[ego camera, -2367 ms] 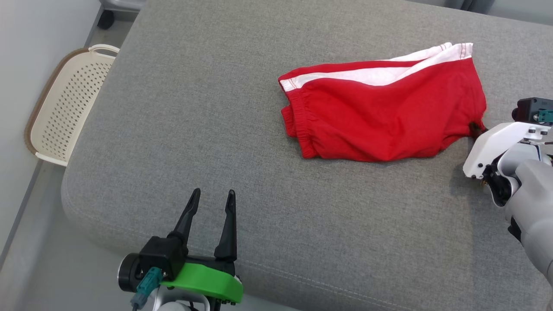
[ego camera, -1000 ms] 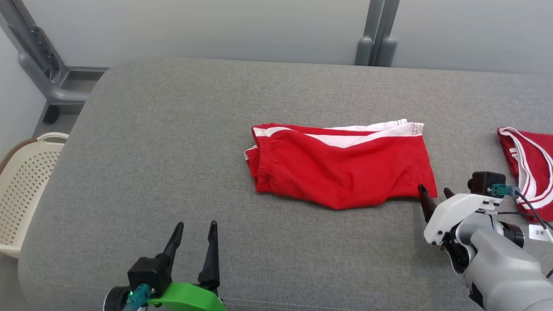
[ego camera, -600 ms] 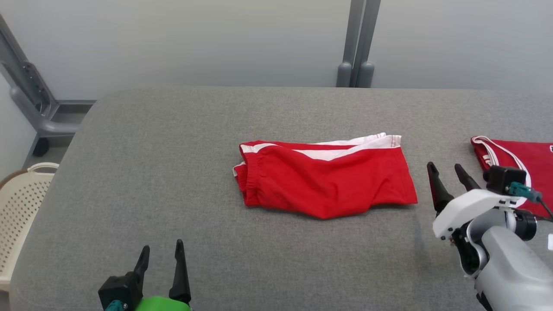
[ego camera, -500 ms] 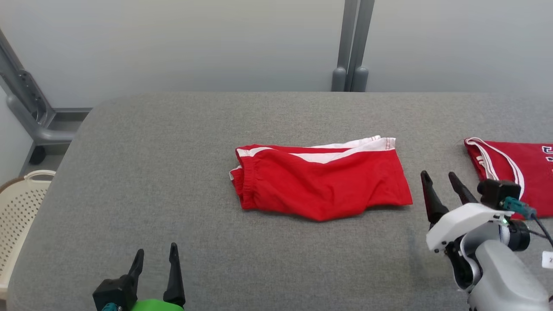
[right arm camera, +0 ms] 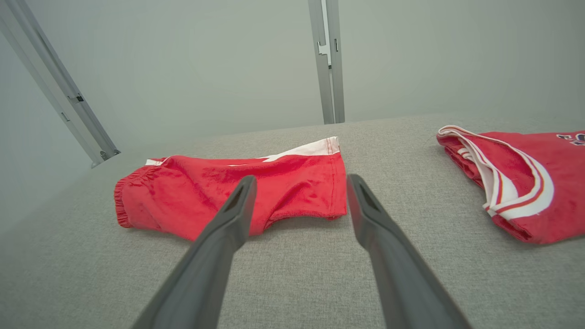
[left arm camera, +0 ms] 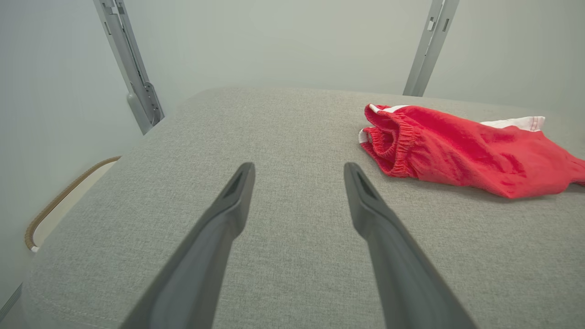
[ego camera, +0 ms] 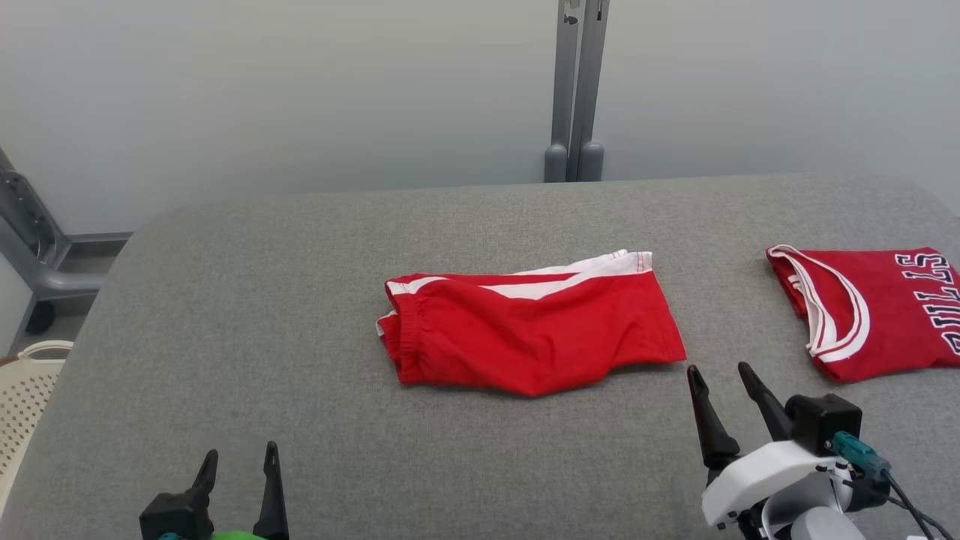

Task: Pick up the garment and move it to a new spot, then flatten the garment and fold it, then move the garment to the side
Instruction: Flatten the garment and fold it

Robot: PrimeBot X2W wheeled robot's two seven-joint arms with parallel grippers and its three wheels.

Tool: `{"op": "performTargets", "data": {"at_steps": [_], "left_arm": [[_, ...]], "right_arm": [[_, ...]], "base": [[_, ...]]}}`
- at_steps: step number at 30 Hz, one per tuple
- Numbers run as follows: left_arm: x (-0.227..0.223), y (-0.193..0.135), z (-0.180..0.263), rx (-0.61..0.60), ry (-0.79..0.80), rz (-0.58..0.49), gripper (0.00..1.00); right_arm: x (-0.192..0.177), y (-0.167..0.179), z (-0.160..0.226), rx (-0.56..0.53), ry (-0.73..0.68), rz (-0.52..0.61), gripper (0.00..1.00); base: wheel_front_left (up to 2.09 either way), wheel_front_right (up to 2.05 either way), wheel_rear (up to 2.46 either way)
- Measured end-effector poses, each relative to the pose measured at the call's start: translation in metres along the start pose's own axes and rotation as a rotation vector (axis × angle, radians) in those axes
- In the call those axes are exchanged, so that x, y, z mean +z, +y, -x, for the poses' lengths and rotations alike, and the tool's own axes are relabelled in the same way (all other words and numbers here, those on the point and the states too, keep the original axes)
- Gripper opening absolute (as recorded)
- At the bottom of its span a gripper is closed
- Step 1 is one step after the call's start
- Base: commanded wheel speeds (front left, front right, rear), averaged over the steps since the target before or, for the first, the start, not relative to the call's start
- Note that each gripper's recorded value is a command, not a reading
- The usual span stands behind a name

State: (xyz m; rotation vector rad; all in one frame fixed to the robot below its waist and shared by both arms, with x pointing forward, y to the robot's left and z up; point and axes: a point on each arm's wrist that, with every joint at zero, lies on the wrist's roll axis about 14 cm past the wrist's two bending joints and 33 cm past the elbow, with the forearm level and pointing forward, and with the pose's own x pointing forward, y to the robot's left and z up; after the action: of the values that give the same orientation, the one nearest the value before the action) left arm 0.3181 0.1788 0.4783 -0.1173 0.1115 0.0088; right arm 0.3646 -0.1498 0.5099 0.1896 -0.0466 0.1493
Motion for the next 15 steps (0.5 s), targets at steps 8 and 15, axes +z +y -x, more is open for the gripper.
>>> {"op": "performTargets", "data": {"at_steps": [8, 15], "left_arm": [[0.004, 0.010, -0.001, 0.018, -0.006, 0.005, 1.00], [0.010, 0.018, -0.004, 0.041, -0.025, 0.023, 1.00]], "right_arm": [[-0.002, 0.008, 0.018, 0.013, 0.033, 0.025, 1.00], [-0.007, 0.009, 0.027, 0.013, 0.059, 0.027, 1.00]], "base": [[0.00, 0.00, 0.00], [0.00, 0.00, 0.00]]}}
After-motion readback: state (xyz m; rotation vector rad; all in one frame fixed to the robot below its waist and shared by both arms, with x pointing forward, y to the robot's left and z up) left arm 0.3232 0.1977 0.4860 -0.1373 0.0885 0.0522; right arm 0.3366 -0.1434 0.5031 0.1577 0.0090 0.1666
